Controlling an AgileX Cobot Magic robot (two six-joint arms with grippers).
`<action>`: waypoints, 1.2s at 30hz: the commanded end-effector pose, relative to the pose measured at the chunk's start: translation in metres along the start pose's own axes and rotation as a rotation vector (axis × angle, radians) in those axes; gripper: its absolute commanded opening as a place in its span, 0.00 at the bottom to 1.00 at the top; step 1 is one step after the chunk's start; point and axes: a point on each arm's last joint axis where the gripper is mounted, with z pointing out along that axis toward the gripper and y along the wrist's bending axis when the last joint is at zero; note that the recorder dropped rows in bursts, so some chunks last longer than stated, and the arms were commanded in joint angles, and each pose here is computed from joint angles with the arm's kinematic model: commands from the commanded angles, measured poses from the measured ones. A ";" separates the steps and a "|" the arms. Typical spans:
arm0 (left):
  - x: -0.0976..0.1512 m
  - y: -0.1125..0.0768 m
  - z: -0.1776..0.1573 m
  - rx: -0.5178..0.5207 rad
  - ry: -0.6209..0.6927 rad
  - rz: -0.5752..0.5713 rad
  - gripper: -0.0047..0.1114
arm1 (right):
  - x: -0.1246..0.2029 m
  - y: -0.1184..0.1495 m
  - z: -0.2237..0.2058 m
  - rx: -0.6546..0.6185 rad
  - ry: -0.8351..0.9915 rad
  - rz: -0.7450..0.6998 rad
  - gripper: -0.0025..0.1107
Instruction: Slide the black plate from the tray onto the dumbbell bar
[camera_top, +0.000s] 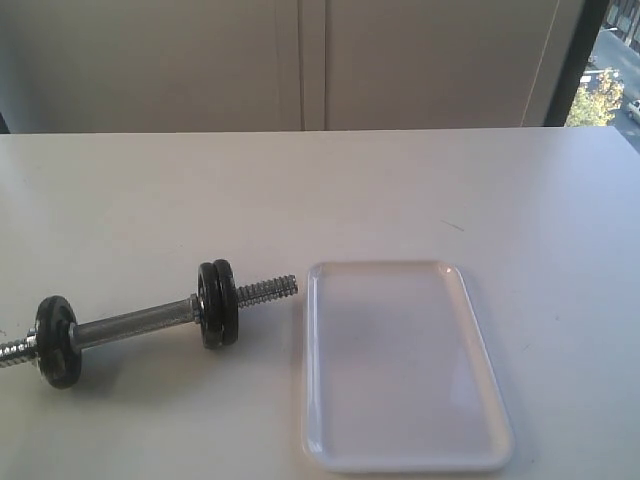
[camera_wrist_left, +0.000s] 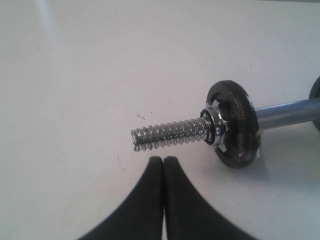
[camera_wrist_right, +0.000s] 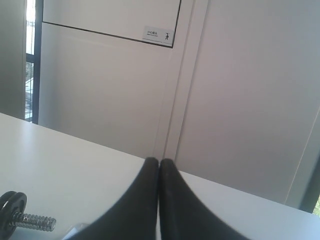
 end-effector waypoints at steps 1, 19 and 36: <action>0.001 0.000 0.000 0.010 0.002 0.026 0.04 | 0.001 0.000 -0.001 0.002 -0.008 0.002 0.02; 0.000 0.000 0.000 0.014 -0.013 0.021 0.04 | 0.001 0.000 -0.001 0.002 -0.008 0.002 0.02; 0.000 0.000 0.000 0.014 -0.013 0.021 0.04 | -0.001 0.002 -0.001 -0.055 -0.027 0.003 0.02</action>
